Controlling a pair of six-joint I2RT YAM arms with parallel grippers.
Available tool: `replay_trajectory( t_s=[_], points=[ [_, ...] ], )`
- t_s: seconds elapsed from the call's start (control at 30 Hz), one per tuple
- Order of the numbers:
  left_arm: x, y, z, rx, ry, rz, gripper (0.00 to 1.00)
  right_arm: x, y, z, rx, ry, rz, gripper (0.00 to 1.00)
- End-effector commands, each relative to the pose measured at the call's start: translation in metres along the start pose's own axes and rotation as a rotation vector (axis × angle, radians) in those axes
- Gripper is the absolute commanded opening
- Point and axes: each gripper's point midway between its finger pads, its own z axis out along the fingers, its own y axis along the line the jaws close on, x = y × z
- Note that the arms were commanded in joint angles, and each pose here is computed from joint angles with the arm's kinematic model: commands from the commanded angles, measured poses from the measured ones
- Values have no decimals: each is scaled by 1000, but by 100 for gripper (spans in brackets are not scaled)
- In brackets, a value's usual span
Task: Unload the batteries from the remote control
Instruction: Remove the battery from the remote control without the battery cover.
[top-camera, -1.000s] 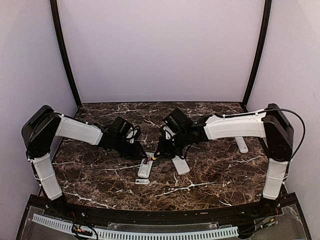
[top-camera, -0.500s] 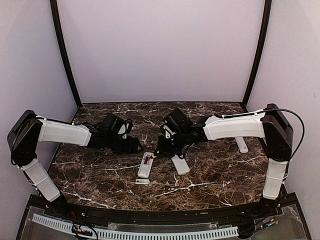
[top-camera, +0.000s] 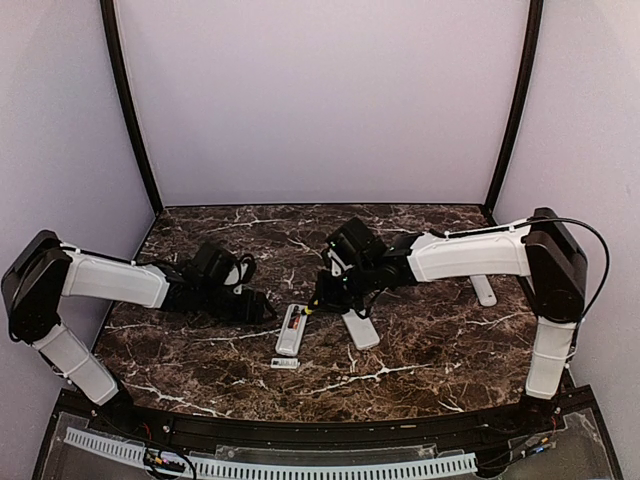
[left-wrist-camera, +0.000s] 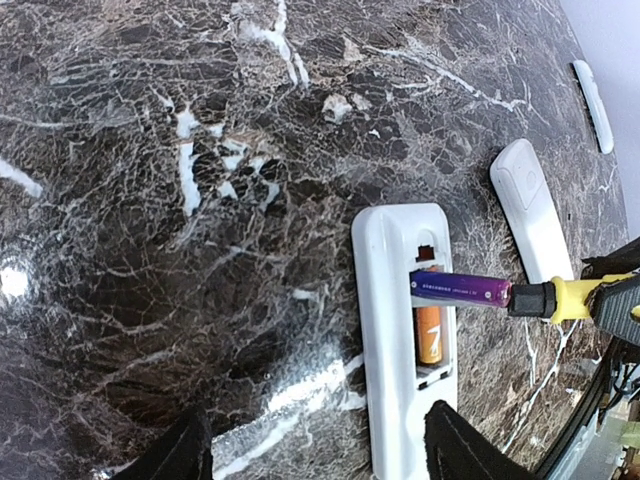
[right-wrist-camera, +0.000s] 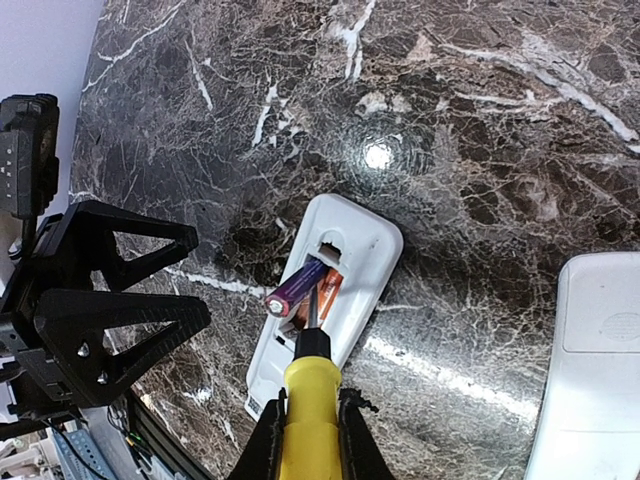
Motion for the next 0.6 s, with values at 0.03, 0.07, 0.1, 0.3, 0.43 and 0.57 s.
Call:
replay_trajectory(
  t_s=[0.03,0.07,0.1,0.3,0.43,0.57],
  points=[
    [0,-6,-9,33,-22,16,72,-13,-6,-8,32,-92,-2,0],
    [0,-5,-9,34,-22,15,72,-14,-5,-10,24,-98,-1,0],
    [0,-6,-10,35,-23,15,72,-16,-2,-13,11,-108,-2,0],
    [3,-5,-11,38,-22,18,71,-21,9,-22,-56,-125,2,0],
    [5,-4,-11,36,-19,14,71,-21,10,-22,-93,-125,17,0],
    [6,-3,-11,36,-16,10,71,-21,4,-22,-85,-136,33,0]
  ],
)
